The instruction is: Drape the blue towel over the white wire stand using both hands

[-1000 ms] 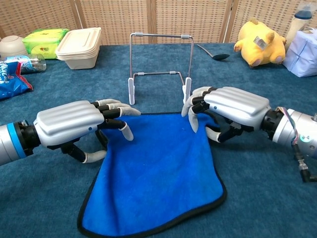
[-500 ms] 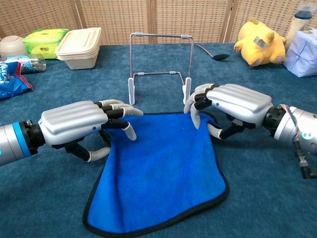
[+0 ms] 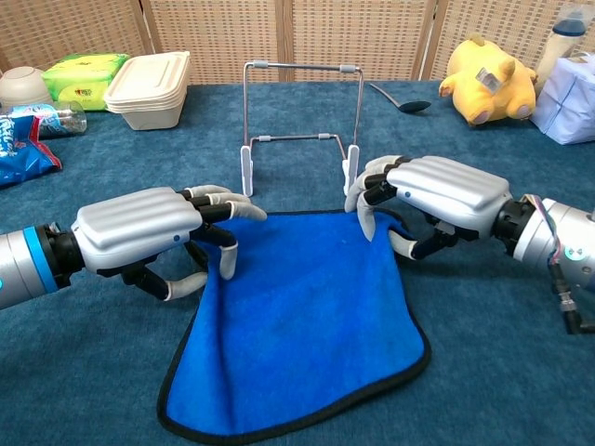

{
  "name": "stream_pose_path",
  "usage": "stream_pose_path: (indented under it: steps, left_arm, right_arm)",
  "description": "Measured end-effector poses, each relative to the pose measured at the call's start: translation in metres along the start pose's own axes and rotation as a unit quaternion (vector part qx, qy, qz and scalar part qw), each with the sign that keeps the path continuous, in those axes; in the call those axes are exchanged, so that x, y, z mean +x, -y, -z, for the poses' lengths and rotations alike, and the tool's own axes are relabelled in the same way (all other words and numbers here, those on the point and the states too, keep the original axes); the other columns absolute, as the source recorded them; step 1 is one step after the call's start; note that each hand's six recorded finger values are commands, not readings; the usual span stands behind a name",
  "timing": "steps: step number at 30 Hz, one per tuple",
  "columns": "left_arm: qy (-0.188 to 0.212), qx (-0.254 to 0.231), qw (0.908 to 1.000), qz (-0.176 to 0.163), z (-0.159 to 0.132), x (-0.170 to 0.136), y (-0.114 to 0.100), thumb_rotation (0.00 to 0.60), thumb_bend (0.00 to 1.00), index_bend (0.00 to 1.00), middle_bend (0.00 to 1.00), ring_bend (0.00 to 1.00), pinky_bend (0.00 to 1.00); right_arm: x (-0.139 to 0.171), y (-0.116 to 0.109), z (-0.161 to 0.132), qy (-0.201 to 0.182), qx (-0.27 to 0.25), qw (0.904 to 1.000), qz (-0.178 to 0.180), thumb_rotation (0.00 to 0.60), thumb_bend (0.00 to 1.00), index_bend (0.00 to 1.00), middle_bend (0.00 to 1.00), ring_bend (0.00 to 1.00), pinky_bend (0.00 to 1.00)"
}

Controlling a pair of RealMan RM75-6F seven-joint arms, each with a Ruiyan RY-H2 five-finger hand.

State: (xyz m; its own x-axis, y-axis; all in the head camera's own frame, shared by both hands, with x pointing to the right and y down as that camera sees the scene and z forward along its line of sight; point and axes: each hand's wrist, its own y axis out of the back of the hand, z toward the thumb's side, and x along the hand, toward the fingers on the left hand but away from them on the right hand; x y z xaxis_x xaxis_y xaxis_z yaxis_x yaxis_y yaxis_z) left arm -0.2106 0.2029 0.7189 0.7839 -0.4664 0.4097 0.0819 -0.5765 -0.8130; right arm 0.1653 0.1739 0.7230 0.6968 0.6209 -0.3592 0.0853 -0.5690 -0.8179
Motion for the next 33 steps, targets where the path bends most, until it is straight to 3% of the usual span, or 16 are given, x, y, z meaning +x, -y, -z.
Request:
stream_pose_path:
  steps: [6, 12, 24, 33]
  left_arm:
    - [-0.002, -0.001, 1.0000, -0.001, 0.001, 0.001, -0.001, 0.600, 0.61, 0.67, 0.25, 0.08, 0.07]
    - [-0.004, 0.000, 1.0000, -0.001, 0.004, 0.000, -0.003, 0.600, 0.61, 0.74, 0.30, 0.12, 0.08]
    - [-0.012, -0.009, 0.9998, -0.014, 0.007, -0.005, -0.011, 0.600, 0.61, 0.80, 0.38, 0.17, 0.09]
    - [-0.030, -0.031, 0.9976, -0.054, 0.012, -0.018, -0.030, 0.600, 0.61, 0.82, 0.40, 0.19, 0.10]
  right_arm:
    - [0.000, 0.000, 0.001, 0.001, -0.001, 1.0000, 0.000, 0.600, 0.52, 0.65, 0.31, 0.19, 0.12]
    - [0.000, -0.001, 0.002, 0.004, -0.004, 1.0000, 0.002, 0.600, 0.52, 0.68, 0.31, 0.19, 0.12]
    - [-0.001, -0.003, -0.003, 0.001, -0.021, 0.9997, 0.009, 0.600, 0.52, 0.90, 0.41, 0.23, 0.12]
    - [-0.002, -0.017, -0.009, 0.008, -0.059, 0.9978, 0.029, 0.600, 0.52, 0.95, 0.45, 0.25, 0.12]
